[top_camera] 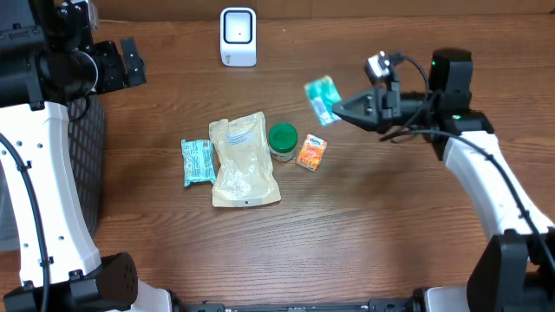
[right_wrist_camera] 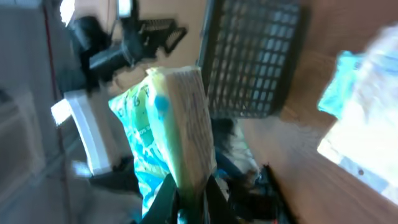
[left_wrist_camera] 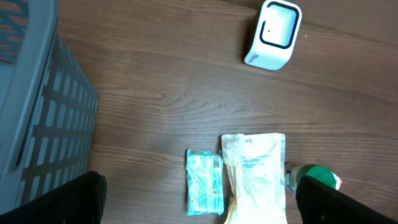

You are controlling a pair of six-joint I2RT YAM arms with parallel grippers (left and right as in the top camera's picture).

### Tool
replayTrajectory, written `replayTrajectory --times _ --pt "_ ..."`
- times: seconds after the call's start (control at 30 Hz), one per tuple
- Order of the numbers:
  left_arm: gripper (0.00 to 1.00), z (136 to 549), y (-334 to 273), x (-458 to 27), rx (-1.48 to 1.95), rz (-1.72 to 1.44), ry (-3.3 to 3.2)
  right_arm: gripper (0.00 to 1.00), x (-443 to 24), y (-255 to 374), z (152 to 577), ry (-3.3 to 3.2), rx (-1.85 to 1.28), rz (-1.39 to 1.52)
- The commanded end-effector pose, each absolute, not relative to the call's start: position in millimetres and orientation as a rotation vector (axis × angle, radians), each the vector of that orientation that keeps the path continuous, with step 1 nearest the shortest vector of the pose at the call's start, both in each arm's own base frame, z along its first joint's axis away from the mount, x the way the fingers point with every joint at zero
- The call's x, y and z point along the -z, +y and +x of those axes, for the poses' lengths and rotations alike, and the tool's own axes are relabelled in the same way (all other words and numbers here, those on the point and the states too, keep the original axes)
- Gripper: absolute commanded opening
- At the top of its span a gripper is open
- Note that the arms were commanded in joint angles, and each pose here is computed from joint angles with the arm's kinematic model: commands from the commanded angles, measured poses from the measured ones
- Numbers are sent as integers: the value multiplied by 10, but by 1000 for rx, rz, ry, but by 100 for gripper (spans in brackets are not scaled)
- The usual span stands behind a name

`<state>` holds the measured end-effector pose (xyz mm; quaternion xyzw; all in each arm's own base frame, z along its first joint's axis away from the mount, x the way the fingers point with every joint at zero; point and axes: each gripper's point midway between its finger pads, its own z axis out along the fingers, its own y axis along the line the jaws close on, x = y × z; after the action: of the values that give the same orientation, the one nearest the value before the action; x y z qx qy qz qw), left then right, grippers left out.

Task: Scan the item barcode
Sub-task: 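Carry the pack to the white scanner and hold it in front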

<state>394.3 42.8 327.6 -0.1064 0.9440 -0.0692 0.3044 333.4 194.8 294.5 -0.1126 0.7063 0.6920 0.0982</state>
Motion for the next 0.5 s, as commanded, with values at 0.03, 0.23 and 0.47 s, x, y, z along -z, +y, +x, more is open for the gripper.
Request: replayTrajectory --times 0.03,0.23,0.47 --pt "100 3947 390 -3271 186 -243 2504 4 -3385 2265 3144 2074 -2103 -450" --pt "100 3947 390 -3271 186 -243 2504 4 -3397 2516 3133 2054 -2084 -458" --pt "100 3947 390 -3271 186 -243 2504 4 -2704 2625 3416 2258 -1767 -149"
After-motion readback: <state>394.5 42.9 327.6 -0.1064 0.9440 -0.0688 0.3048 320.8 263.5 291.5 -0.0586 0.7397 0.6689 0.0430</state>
